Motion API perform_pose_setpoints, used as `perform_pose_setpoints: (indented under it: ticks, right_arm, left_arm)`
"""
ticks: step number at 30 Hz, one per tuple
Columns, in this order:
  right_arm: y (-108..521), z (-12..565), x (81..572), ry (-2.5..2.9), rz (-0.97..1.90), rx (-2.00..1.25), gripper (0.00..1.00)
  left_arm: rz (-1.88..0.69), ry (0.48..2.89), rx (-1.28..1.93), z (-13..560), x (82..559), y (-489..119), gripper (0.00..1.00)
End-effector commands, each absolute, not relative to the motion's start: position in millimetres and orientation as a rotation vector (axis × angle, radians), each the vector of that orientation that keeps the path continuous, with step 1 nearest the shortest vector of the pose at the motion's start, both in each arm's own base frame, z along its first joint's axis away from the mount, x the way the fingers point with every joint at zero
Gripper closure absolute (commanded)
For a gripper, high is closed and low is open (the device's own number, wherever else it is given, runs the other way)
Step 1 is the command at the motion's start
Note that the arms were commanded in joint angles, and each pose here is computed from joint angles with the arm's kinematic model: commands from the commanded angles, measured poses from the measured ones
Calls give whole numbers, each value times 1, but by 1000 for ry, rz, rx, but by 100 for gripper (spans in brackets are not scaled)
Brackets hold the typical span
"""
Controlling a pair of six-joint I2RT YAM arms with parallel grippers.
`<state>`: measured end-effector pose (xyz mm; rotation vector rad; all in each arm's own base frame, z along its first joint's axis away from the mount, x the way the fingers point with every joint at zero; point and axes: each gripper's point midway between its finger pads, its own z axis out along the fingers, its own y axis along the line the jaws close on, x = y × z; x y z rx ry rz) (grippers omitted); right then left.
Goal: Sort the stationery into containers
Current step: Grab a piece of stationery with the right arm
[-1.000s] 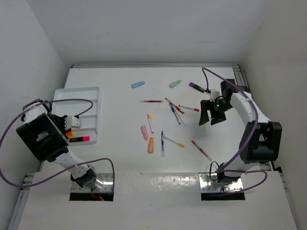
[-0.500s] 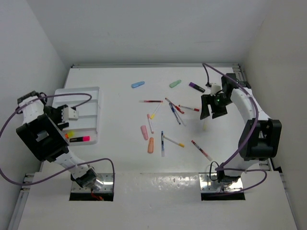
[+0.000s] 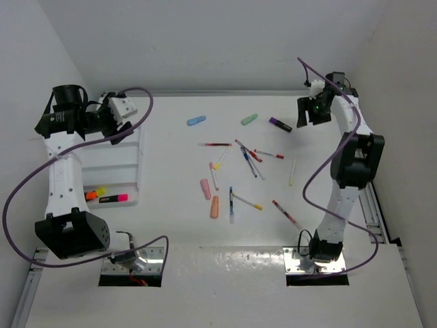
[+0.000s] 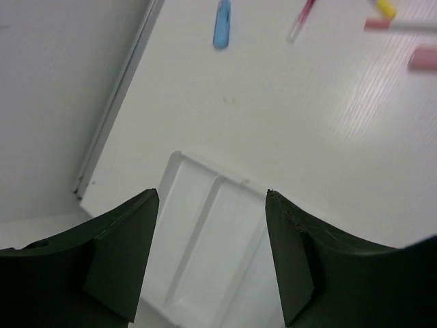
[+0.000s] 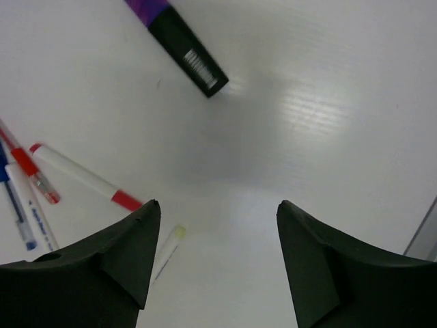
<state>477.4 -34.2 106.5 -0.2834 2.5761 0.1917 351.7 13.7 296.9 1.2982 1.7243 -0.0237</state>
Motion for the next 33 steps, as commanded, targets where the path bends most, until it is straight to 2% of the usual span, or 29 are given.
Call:
perform_pose_setpoints:
  ticks: [1, 5, 6, 10, 20, 21, 26, 28, 29, 33]
  right_arm:
    - [-38, 97, 531, 2486, 160, -361, 31]
    - [-36, 72, 564, 2448, 185, -449, 25]
    - [-33, 69, 571, 2424, 189, -471, 19]
    - [-25, 39, 579, 2403, 182, -546, 11]
    - [-2, 7, 591, 2386, 240, -626, 12]
    - [2, 4, 591, 2386, 242, -643, 14]
    - [11, -8, 596, 2390, 198, -736, 40]
    - [12, -9, 594, 2389, 202, -755, 46]
    - [14, -11, 590, 2398, 212, -766, 53]
    - [17, -17, 570, 2459, 249, -810, 68]
  left_arm:
    - [-276, 1693, 1015, 323, 358, -26, 30]
    - [-467, 1683, 937, 326, 356, -57, 30]
    - [-492, 1674, 925, 330, 356, -64, 30]
    - [-469, 1685, 926, 318, 357, -74, 30]
    - [-454, 1741, 929, 288, 358, -89, 30]
    - [-459, 1745, 927, 286, 358, -90, 30]
    - [-436, 1753, 932, 285, 359, -91, 30]
    - [-434, 1761, 932, 283, 358, -90, 30]
    - [-436, 1765, 933, 282, 358, -91, 30]
    - [-433, 1756, 946, 284, 356, -95, 31]
